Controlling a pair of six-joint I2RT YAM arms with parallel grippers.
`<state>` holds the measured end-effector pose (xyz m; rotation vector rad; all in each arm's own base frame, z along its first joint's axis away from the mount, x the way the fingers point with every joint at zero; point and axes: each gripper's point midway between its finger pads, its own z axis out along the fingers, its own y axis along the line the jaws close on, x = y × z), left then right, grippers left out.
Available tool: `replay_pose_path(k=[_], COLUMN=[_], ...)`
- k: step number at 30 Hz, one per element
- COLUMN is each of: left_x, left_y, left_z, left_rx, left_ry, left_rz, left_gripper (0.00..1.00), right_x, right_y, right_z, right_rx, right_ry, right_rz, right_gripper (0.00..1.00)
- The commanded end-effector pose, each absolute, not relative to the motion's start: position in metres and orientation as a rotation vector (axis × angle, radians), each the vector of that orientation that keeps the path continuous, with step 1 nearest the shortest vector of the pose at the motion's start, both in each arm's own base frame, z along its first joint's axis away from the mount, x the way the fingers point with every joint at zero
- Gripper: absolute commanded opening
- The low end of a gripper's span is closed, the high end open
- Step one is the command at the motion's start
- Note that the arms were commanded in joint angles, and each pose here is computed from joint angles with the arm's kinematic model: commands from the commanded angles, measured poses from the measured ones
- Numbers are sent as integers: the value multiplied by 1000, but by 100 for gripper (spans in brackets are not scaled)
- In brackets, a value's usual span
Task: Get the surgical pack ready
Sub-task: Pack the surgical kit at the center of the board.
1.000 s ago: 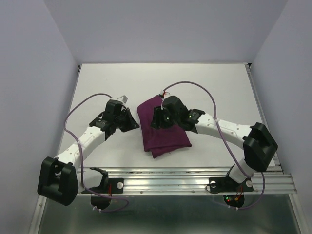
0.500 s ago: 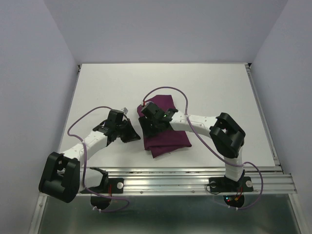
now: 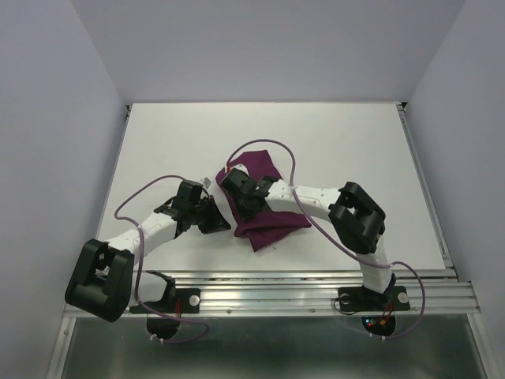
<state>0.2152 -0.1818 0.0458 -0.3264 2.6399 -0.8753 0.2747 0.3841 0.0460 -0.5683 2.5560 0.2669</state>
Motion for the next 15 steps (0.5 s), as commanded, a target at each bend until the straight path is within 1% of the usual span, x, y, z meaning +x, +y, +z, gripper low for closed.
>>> replay_pose_path(k=[1, 4, 11, 15], left_x=[213, 213, 215, 216], left_y=[-192, -195, -218, -228], left_z=[46, 43, 53, 60], left_rx=[-269, -266, -215, -198], left_ry=[2622, 2628, 2579, 2560], left_rz=[-952, -967, -1070, -1101], left_gripper=[0, 0, 0, 0], right_x=[270, 273, 276, 275], right_y=[389, 393, 402, 406], right_z=[54, 79, 114, 123], right_rx=[-524, -469, -360, -316], right_ry=[2545, 2469, 2382, 2365], right_rz=[342, 428, 561, 619], right_gripper=[1, 1, 1, 1])
